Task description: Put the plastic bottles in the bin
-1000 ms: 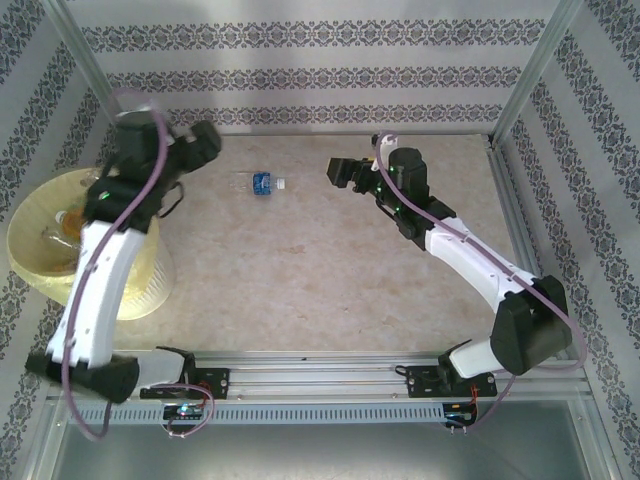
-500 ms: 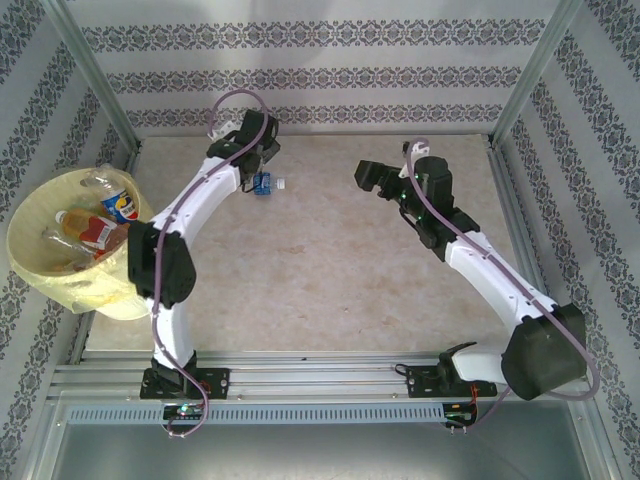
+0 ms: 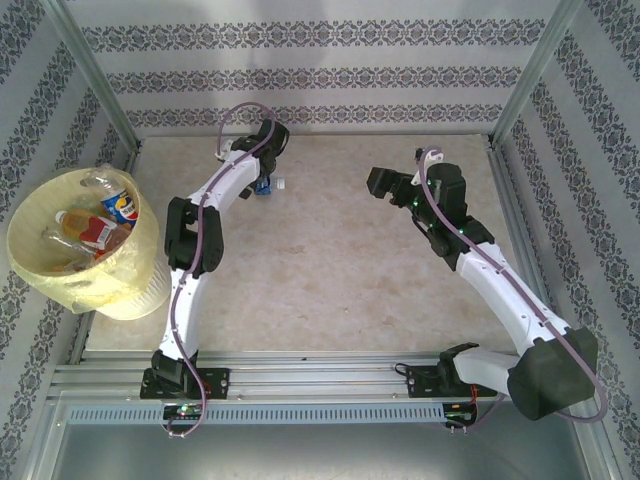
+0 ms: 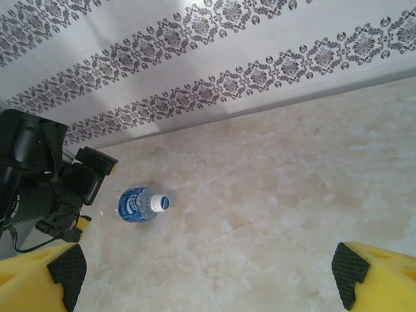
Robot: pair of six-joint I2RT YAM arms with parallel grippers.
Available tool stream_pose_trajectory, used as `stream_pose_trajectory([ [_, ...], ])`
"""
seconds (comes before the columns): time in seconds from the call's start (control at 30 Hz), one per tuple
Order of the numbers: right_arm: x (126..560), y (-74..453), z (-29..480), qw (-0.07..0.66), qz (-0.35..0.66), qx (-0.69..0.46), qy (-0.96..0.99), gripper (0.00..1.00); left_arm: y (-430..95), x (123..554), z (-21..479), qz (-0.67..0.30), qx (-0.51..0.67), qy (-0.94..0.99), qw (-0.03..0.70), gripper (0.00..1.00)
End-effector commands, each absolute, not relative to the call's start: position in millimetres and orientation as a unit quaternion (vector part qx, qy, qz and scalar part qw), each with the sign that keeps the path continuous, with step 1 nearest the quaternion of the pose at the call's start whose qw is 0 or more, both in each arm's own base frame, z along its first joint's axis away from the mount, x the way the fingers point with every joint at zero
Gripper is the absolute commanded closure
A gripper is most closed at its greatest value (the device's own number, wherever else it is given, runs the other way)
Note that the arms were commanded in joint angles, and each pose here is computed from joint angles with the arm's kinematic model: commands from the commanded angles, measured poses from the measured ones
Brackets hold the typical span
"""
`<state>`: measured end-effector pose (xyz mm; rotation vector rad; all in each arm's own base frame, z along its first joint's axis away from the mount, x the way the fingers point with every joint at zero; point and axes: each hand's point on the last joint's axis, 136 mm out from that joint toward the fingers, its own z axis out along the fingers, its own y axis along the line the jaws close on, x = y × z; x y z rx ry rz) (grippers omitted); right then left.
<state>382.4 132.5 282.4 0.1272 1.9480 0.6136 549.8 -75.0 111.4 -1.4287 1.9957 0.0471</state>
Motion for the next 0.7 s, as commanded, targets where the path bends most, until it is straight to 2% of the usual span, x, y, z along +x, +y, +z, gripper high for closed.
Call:
stream_pose_trajectory([
  [0.0, 380, 121, 283, 0.53, 0.236, 0.056, 0.813, 0.02, -66, 541, 98, 0.04, -0.578, 0.751, 0.318, 0.0],
  [0.37, 376, 116, 286, 0.531, 0.229, 0.057, 0.814, 0.02, -62, 563, 49, 0.024, -0.589, 0.746, 0.309, 0.12],
  [0.5, 373, 115, 290, 0.532, 0.229, 0.057, 0.813, 0.02, -59, 569, 41, 0.023, -0.587, 0.745, 0.317, 0.25],
  [0.57, 372, 114, 291, 0.533, 0.228, 0.057, 0.813, 0.02, -57, 567, 45, 0.026, -0.585, 0.743, 0.324, 0.29],
  [0.67, 370, 112, 294, 0.538, 0.225, 0.059, 0.81, 0.02, -53, 561, 62, 0.012, -0.575, 0.741, 0.348, 0.42],
])
